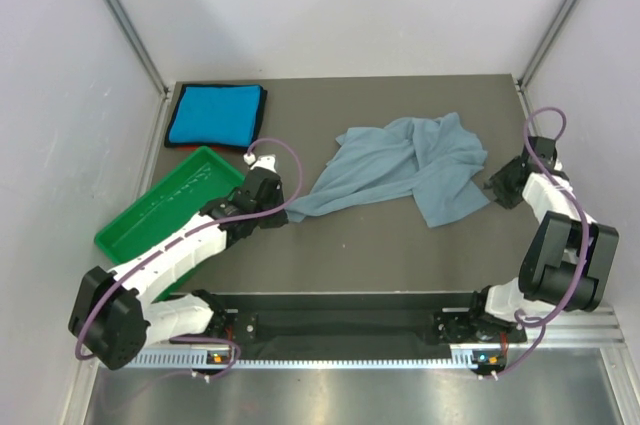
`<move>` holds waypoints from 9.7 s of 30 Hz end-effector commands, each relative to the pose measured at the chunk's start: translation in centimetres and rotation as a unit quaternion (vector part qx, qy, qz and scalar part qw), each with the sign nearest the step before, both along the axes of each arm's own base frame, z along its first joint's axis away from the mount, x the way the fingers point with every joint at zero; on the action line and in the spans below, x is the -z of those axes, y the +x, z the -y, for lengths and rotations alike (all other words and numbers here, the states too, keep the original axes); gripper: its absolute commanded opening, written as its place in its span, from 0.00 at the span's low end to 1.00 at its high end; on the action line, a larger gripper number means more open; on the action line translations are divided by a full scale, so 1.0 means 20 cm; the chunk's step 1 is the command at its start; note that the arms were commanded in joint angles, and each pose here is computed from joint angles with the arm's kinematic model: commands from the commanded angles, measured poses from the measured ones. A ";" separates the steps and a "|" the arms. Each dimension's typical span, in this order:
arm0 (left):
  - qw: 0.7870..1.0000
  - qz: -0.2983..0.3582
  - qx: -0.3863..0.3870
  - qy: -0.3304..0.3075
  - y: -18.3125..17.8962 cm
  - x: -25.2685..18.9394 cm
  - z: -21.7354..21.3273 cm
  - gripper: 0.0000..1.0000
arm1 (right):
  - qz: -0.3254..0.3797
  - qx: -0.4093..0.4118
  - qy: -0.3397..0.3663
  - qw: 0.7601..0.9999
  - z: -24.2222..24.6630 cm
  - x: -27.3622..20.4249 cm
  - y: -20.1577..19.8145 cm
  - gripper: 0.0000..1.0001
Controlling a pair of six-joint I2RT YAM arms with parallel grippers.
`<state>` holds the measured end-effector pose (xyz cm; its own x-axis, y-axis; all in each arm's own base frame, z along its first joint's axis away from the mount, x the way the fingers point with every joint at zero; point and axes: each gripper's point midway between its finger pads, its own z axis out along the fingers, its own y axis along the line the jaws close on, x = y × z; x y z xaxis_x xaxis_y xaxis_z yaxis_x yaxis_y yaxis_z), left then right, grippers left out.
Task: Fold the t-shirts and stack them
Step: Flatten the tshirt out
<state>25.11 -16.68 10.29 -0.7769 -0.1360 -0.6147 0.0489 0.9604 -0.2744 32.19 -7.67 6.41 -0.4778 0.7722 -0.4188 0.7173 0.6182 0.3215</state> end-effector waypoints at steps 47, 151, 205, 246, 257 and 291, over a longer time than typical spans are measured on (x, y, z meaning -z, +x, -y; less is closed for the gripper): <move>0.998 0.021 0.015 -0.052 0.01 -0.11 0.08 0.00 | -0.060 -0.030 -0.008 0.998 -0.02 0.35 -0.18 0.38; 0.828 0.519 -0.012 -0.212 0.21 -2.43 -0.18 0.00 | 0.585 0.031 -0.227 0.778 -0.08 -2.94 -0.49 0.00; 0.968 0.244 0.001 -0.066 2.00 -0.42 -0.14 0.00 | 0.444 -0.164 -0.145 0.869 -0.14 -0.99 1.98 0.00; 0.856 0.464 0.207 -0.089 0.55 -1.94 0.03 0.00 | 0.598 -0.071 -0.084 0.794 0.30 -2.83 0.25 0.00; 0.915 0.244 0.316 -0.063 0.13 -1.01 0.32 0.00 | 0.352 0.036 -0.081 0.932 0.55 -1.81 0.07 0.00; 0.949 0.020 0.315 0.003 0.72 -0.20 0.40 0.50 | 0.287 -0.040 -0.006 0.957 0.37 -1.06 0.40 0.00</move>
<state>40.42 -22.53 10.17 -0.7676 0.3424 -0.5417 0.5093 0.8391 -0.1912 39.24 -14.86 26.05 -0.2459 0.7812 -0.5738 0.4343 0.6180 0.6553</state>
